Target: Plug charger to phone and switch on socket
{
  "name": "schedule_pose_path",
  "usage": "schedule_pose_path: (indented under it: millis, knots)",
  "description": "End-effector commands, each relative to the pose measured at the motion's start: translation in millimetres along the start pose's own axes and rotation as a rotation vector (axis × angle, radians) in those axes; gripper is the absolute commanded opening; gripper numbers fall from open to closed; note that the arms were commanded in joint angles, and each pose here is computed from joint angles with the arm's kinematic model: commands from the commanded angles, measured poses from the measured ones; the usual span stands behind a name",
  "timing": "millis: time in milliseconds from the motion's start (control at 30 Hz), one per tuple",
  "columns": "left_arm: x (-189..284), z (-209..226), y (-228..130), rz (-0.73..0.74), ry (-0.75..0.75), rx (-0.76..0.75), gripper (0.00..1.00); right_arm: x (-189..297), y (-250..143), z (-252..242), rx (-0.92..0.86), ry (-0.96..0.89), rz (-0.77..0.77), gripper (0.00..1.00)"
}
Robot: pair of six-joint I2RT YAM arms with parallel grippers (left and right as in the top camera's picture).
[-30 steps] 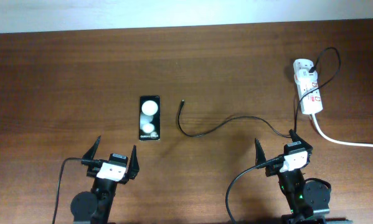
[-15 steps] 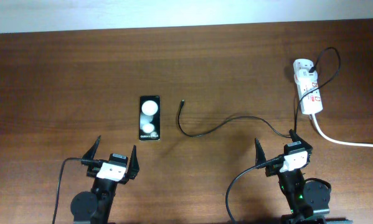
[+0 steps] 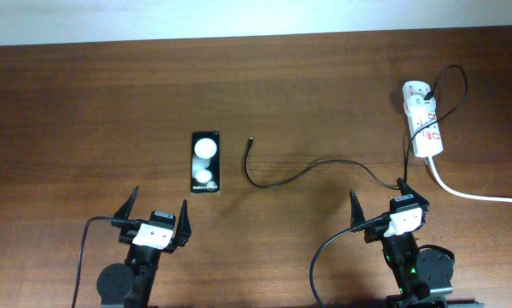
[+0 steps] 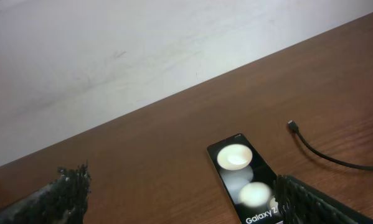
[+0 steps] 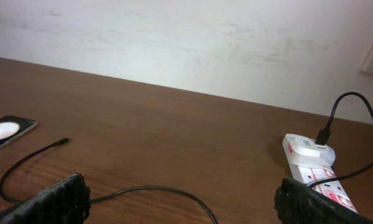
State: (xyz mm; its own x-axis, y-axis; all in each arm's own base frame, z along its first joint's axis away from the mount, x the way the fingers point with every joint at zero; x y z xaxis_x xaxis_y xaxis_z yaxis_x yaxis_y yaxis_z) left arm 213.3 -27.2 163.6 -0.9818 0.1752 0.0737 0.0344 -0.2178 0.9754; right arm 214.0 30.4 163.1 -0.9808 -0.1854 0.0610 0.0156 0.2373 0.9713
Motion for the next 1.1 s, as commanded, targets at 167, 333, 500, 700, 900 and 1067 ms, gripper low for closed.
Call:
schedule_pose_path:
  millis: [167,333,500,700,900,1067]
  knots:
    - [-0.2,1.9,-2.6,0.003,0.015,-0.015,0.99,0.1,-1.1,3.6,-0.004,0.019,-0.002,0.99]
    - [-0.2,1.9,-2.6,0.003,0.015,-0.015,0.99,0.1,-1.0,3.6,-0.004,0.019,-0.003,0.99]
    - [0.5,12.8,7.2,-0.037,0.085,-0.022,0.99,0.1,-1.1,3.6,-0.004,0.019,-0.002,0.99]
    - [1.1,-2.1,19.8,-0.101,-0.027,0.031,0.99,0.1,-1.1,3.5,-0.004,0.019,-0.002,0.99]
    - [1.3,-6.0,50.3,-0.103,-0.104,0.074,0.99,0.1,-1.1,3.6,-0.004,0.019,-0.002,0.99]
    - [-18.2,-5.3,72.1,-0.011,-0.172,0.118,0.99,0.1,-1.1,3.6,-0.004,0.019,-0.002,0.99]
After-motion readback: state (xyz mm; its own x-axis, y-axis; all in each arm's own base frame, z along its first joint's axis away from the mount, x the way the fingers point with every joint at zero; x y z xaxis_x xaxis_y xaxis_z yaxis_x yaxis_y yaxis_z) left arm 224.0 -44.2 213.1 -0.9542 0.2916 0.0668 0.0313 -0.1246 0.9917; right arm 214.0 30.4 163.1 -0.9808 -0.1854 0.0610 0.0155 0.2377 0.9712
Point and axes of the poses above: each gripper's point midway between its finger pads, its own x axis back along the fingers, its own z axis along the line the jaws close on, y = z × x, the point moved 3 cm from there along x, back along the fingers, and after that the axes turned 8 degrees about x, right-handed, at the moved point
